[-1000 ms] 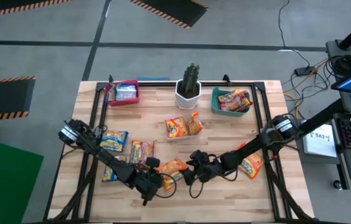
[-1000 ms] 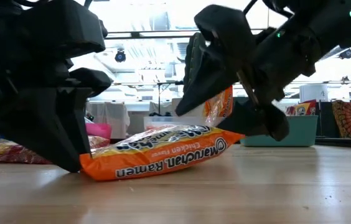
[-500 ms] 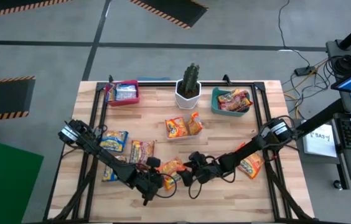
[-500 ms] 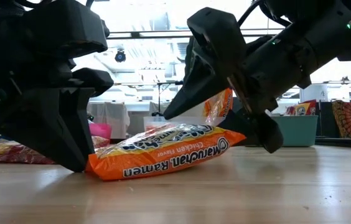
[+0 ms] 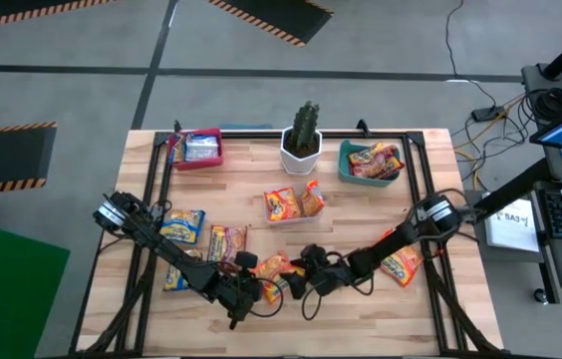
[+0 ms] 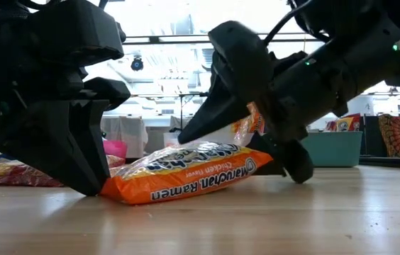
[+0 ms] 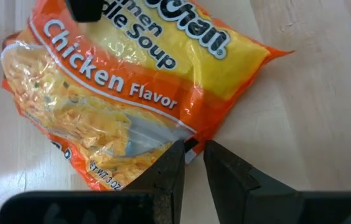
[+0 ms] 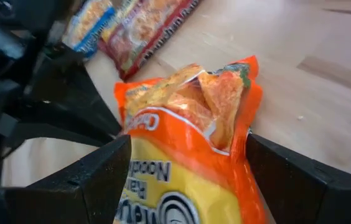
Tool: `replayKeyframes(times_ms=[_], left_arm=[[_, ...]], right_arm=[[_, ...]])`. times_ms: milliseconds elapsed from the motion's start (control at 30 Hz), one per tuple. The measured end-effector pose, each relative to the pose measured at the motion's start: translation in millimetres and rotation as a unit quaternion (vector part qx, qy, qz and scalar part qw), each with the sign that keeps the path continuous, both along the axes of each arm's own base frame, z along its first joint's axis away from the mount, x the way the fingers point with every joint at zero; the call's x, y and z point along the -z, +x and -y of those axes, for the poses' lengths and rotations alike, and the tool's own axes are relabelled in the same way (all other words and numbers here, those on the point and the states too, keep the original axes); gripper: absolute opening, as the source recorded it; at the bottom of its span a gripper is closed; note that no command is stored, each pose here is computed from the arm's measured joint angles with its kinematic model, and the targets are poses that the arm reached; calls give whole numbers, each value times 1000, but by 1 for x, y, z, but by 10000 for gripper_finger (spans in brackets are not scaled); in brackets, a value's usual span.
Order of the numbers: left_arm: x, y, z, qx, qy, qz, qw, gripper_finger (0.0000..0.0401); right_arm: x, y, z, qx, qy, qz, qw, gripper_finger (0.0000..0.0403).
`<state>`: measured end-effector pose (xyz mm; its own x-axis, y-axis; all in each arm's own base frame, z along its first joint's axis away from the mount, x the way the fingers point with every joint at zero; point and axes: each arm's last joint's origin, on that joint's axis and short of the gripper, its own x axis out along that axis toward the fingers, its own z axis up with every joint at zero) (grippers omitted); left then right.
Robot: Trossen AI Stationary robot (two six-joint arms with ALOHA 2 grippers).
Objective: Sort Maruchan noodles
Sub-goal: Put the orange noodle pack into the transparent bin
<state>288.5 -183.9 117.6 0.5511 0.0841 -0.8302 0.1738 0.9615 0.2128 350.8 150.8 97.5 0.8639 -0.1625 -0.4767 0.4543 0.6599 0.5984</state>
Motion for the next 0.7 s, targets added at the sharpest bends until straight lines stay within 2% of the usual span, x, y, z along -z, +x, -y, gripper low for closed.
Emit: replayKeyframes(times_ms=[167,300,700], left_arm=[[0,0,0,12,7,-1,1000,52],[0,0,0,23,13,-1,1000,52],[0,1,0,29,23,3,999,52]], right_arm=[[10,3,-1,2,-6,15,1000,295],[6,3,-2,1,-4,20,1000,269],[-3,4,-1,-8,6,31,999,115]])
